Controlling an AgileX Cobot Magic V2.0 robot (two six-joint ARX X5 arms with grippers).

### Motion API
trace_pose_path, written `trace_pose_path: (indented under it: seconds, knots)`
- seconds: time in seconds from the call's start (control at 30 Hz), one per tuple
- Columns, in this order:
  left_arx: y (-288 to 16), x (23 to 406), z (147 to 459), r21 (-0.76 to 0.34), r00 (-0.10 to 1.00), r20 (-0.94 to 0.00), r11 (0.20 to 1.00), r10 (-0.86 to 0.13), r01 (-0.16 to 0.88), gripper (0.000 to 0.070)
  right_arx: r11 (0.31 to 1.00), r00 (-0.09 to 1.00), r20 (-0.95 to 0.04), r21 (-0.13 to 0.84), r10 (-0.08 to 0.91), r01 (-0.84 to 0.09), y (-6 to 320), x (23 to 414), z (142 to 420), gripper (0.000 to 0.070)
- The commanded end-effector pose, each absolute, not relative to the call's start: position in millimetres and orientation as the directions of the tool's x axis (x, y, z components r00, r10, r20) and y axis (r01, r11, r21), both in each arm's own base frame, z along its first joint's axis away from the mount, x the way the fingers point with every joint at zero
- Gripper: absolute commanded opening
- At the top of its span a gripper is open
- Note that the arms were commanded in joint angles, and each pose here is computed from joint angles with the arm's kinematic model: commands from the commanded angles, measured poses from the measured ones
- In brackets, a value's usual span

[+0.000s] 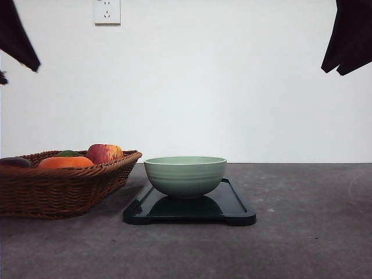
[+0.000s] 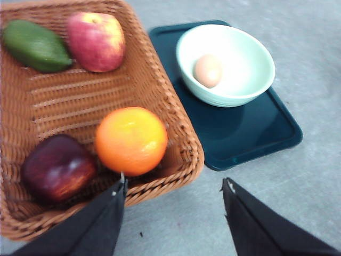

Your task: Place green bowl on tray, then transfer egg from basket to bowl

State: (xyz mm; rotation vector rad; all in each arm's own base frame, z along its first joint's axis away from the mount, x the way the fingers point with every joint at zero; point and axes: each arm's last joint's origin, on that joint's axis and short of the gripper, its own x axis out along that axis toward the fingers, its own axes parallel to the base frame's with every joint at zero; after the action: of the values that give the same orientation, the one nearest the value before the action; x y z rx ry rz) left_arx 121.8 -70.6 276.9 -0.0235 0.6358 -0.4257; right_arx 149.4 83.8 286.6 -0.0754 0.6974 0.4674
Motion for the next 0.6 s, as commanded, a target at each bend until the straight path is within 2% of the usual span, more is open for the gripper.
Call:
trace_pose_path:
  seconds: [0.0, 0.03, 0.07, 0.1, 0.13, 0.17, 0.23, 0.57]
  knots:
    - [-70.1, 120.0, 277.9, -0.155, 0.72, -0.574, 0.915, -0.391, 0.374, 0.0355, 0.884, 0.659, -0.633, 0.089, 0.406, -0.459, 85.5, 149.6, 288.4, 0.0169]
    - [-69.2, 118.5, 278.0, -0.156, 0.718, -0.576, 0.915, -0.391, 0.372, 0.0337, 0.881, 0.652, -0.637, 0.095, 0.412, -0.464, 85.6, 149.1, 288.0, 0.0168]
    - [-68.5, 117.2, 278.1, -0.157, 0.717, -0.577, 0.915, -0.391, 0.373, 0.0286, 0.878, 0.645, -0.64, 0.1, 0.417, -0.469, 85.7, 148.7, 287.7, 0.0149]
    - [-68.2, 116.5, 278.3, -0.159, 0.716, -0.576, 0.913, -0.394, 0.375, 0.0136, 0.876, 0.641, -0.642, 0.103, 0.421, -0.471, 85.7, 148.5, 287.5, 0.0063]
    - [-67.9, 115.8, 278.3, -0.161, 0.714, -0.577, 0.913, -0.396, 0.376, 0.0062, 0.875, 0.642, -0.639, 0.105, 0.423, -0.472, 85.9, 148.7, 287.8, 0.003]
    - [-67.6, 115.3, 278.3, -0.162, 0.713, -0.579, 0.912, -0.397, 0.377, 0.0021, 0.875, 0.645, -0.635, 0.106, 0.425, -0.473, 86.1, 149.0, 288.2, 0.0018]
    - [-67.6, 115.3, 278.2, -0.162, 0.713, -0.579, 0.912, -0.396, 0.376, 0.0, 0.872, 0.643, -0.634, 0.109, 0.43, -0.477, 86.1, 148.7, 288.4, 0.0017]
    - [-67.6, 115.3, 278.2, -0.162, 0.713, -0.579, 0.912, -0.396, 0.376, 0.0, 0.874, 0.652, -0.626, 0.105, 0.428, -0.474, 85.9, 148.8, 289.4, 0.0017]
